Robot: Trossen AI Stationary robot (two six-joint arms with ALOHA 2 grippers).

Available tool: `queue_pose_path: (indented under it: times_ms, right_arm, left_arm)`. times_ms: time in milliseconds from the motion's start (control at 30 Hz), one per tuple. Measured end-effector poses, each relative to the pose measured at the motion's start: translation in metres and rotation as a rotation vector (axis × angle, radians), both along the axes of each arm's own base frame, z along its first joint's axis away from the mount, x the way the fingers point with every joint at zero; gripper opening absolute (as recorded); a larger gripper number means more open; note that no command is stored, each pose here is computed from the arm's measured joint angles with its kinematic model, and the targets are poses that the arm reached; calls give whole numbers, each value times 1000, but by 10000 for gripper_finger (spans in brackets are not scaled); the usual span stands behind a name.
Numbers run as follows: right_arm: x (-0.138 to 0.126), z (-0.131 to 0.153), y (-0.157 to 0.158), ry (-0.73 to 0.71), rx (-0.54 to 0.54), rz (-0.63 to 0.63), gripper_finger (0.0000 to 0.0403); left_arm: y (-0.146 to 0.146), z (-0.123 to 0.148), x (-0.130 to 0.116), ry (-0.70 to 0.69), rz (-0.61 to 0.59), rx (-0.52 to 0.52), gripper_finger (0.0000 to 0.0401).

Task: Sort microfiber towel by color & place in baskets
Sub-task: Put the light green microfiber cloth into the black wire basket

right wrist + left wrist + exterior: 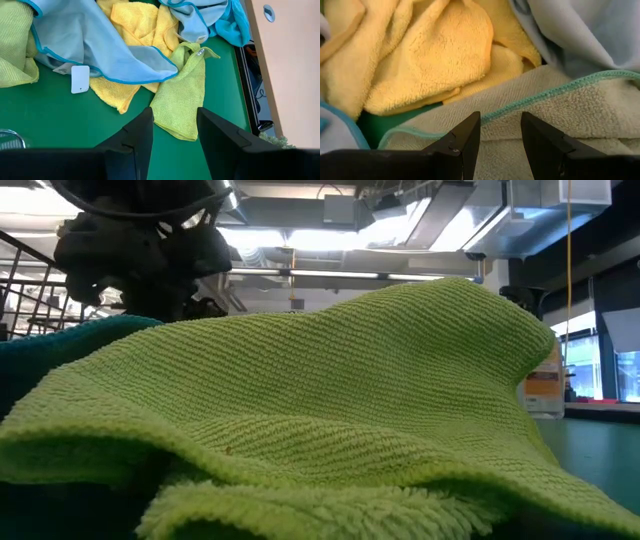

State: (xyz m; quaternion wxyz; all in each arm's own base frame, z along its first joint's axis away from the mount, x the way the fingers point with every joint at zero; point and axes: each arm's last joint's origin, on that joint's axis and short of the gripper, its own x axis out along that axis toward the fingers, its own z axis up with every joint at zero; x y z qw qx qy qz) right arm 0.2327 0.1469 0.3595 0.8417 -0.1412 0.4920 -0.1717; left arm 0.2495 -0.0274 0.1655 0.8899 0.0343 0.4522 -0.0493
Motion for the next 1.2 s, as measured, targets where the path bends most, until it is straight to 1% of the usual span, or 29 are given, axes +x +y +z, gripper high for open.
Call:
queue_pose_path:
  times_ms: [233, 400, 533, 633, 767, 867, 1033, 1200]
  right_arm:
    - [1, 0, 1, -8, 6, 0, 152]
    - [2, 0, 1, -19, 14, 0, 152]
    - [2, 0, 1, -19, 14, 0, 152]
    - [2, 0, 1, -19, 14, 0, 152]
    - [2, 0, 2, -12, 23, 2, 152]
    - [2, 0, 2, -4, 36, 4, 152]
    - [2, 0, 2, -5, 37, 4, 152]
    - [2, 0, 2, -6, 37, 4, 152]
  left_arm:
    - [-1, 2, 3, -44, -109, 77, 137]
    - [3, 1, 1, -24, -130, 110, 137]
    - [8, 0, 1, -17, -131, 121, 137]
    - [10, 0, 1, -15, -135, 104, 137]
    - [9, -1, 0, 0, -172, 92, 137]
    - [8, -7, 0, 35, -191, 97, 137]
    - [7, -27, 4, 117, -235, 96, 137]
    - [7, -37, 7, 146, -247, 90, 135]
